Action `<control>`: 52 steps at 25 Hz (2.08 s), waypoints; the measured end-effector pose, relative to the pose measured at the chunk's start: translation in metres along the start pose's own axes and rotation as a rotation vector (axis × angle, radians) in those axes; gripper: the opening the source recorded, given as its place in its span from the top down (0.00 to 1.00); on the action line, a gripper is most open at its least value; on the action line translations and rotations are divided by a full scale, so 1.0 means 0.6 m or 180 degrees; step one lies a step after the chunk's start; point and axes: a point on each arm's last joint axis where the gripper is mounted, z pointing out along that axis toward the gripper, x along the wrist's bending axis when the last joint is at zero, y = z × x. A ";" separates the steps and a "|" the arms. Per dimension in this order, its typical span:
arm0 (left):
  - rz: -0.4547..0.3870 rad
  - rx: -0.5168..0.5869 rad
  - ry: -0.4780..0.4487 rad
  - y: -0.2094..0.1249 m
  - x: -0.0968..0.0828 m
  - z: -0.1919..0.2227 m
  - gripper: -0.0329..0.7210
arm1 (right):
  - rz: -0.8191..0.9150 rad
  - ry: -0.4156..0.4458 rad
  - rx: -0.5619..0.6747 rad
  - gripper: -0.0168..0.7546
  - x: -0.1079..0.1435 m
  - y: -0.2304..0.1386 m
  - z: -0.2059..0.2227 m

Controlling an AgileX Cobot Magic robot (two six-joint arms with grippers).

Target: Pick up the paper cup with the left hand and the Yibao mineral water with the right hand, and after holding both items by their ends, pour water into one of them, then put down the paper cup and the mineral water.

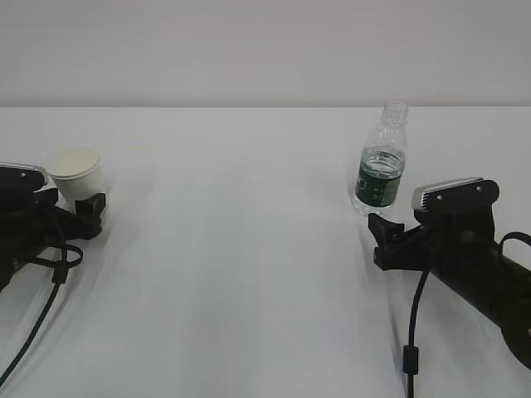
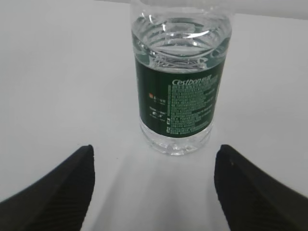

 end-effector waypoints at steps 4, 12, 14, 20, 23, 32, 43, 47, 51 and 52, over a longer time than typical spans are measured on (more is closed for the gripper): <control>0.0009 0.0000 -0.0016 0.000 -0.001 0.000 0.13 | 0.0000 0.0000 0.0000 0.22 0.000 0.000 0.000; 0.0045 -0.0055 -0.0082 0.006 -0.003 0.006 0.04 | 0.0000 0.0000 0.0000 0.22 0.000 0.000 0.000; 0.0049 -0.0107 -0.0081 0.012 -0.003 0.012 0.04 | 0.0000 0.0000 0.0000 0.22 0.000 0.000 0.000; 0.0059 -0.0219 -0.0078 0.026 -0.002 0.025 0.04 | 0.0000 0.0000 0.0000 0.22 0.000 0.000 0.000; 0.0063 -0.0218 -0.0085 0.025 -0.002 0.024 0.05 | 0.0000 0.0000 0.0000 0.22 0.000 0.000 0.000; 0.0030 -0.0217 -0.0109 0.025 -0.003 0.024 0.10 | 0.0007 -0.0025 -0.0021 0.22 -0.001 0.002 0.002; -0.0029 -0.0097 -0.0226 0.020 -0.009 0.025 0.14 | 0.0023 -0.0066 -0.0085 0.22 -0.003 0.010 0.010; -0.0027 -0.0096 -0.0255 0.020 -0.010 0.025 0.22 | 0.0029 -0.0107 -0.0134 0.22 -0.005 0.016 0.015; 0.0002 -0.0092 -0.0325 0.020 -0.013 0.024 0.29 | -0.0002 -0.0114 -0.0197 0.22 -0.006 0.023 0.022; 0.0012 -0.0091 -0.0344 0.020 -0.014 0.024 0.29 | -0.0011 -0.0121 -0.0209 0.22 -0.006 0.025 0.024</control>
